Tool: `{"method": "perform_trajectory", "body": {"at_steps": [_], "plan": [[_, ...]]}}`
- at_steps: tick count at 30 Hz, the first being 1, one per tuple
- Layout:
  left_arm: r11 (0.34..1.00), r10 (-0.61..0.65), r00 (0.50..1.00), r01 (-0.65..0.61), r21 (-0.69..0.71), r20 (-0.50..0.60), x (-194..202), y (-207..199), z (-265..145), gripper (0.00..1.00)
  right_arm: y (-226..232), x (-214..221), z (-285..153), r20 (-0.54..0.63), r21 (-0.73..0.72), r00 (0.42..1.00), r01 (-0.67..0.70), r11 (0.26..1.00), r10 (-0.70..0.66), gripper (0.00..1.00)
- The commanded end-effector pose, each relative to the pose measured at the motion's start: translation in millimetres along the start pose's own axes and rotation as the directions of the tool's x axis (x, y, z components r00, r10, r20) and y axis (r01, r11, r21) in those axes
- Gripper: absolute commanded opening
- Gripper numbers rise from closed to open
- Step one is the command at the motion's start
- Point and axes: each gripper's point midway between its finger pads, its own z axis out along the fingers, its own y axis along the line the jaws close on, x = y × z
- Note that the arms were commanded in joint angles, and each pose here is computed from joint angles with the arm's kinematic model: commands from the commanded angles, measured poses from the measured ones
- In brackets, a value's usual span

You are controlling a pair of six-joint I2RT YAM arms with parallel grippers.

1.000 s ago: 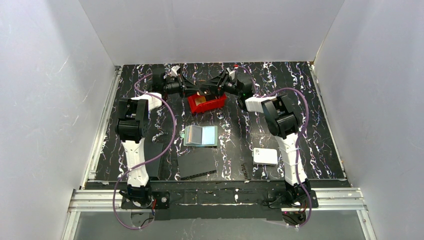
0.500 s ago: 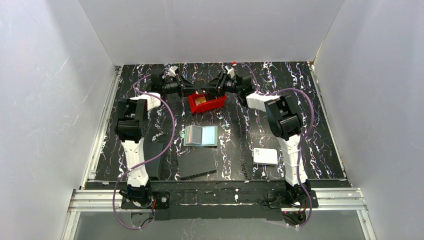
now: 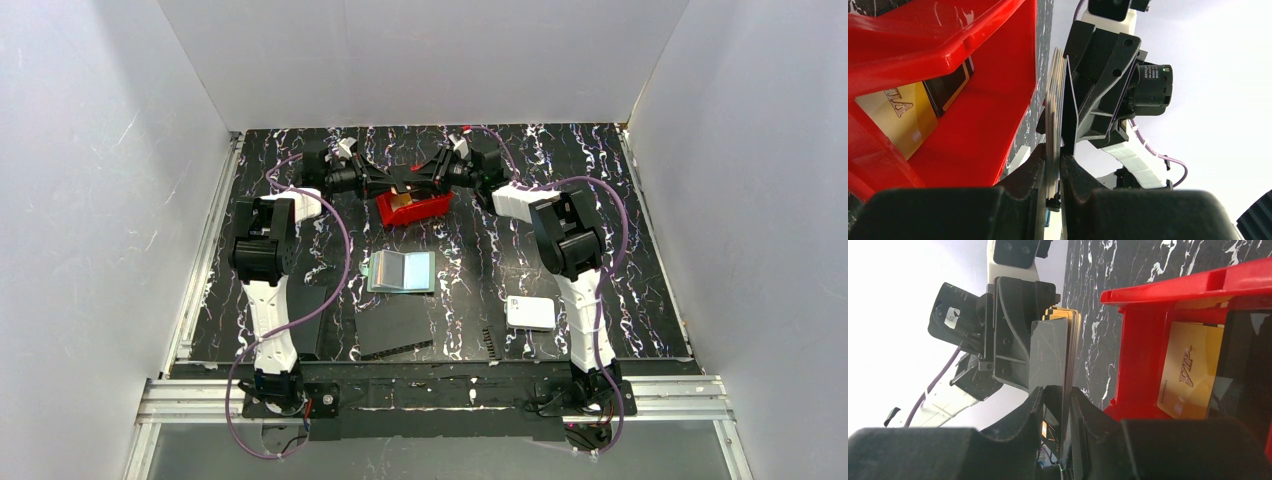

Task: Put the credit cards into the card holder
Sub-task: Place the credit card in the storage box.

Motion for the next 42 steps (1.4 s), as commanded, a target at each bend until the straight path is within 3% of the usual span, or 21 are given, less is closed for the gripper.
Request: {"method": "perform_trajectory", "body": {"at_steps": [1,7,14,18,32,36,39,42], "plan": [[0.999,0.041,0.999,-0.041,0.020,-0.016,7.7,-19.4,-13.0,0.00,28.3,-25.0,-15.1,0.077,-0.032,0.991,0.110,0.993,-0.107,0.29],[0.999,0.048,0.999,-0.047,0.025,-0.019,8.9,-21.9,-15.9,0.00,27.1,-31.7,-18.4,0.093,-0.043,0.989,0.115,0.992,-0.111,0.29],[0.998,0.050,0.999,-0.049,0.030,-0.019,7.4,-26.0,-15.8,0.00,27.7,-34.0,-16.8,0.095,-0.046,0.989,0.115,0.992,-0.110,0.40],[0.998,0.054,0.998,-0.053,0.033,-0.017,7.9,-29.4,-16.6,0.00,26.4,-34.2,-17.4,0.092,-0.028,0.988,0.128,0.991,-0.125,0.41],[0.999,0.034,0.999,-0.035,-0.006,-0.006,5.7,-11.9,-18.6,0.00,12.8,-55.6,-41.3,0.152,0.023,0.979,0.131,0.991,-0.133,0.14],[0.994,0.049,0.999,-0.047,-0.102,0.015,1.6,7.6,-17.4,0.00,15.4,-75.6,-66.2,0.196,0.057,0.966,0.160,0.985,-0.168,0.01],[0.976,0.108,0.994,-0.102,-0.191,0.021,-0.5,16.1,-14.3,0.00,28.5,-79.8,-76.4,0.197,0.088,0.953,0.216,0.972,-0.230,0.01],[0.927,0.164,0.985,-0.169,-0.336,-0.044,4.9,27.6,-8.6,0.00,41.1,-73.6,-84.9,0.188,0.109,0.942,0.261,0.959,-0.278,0.01]]}}
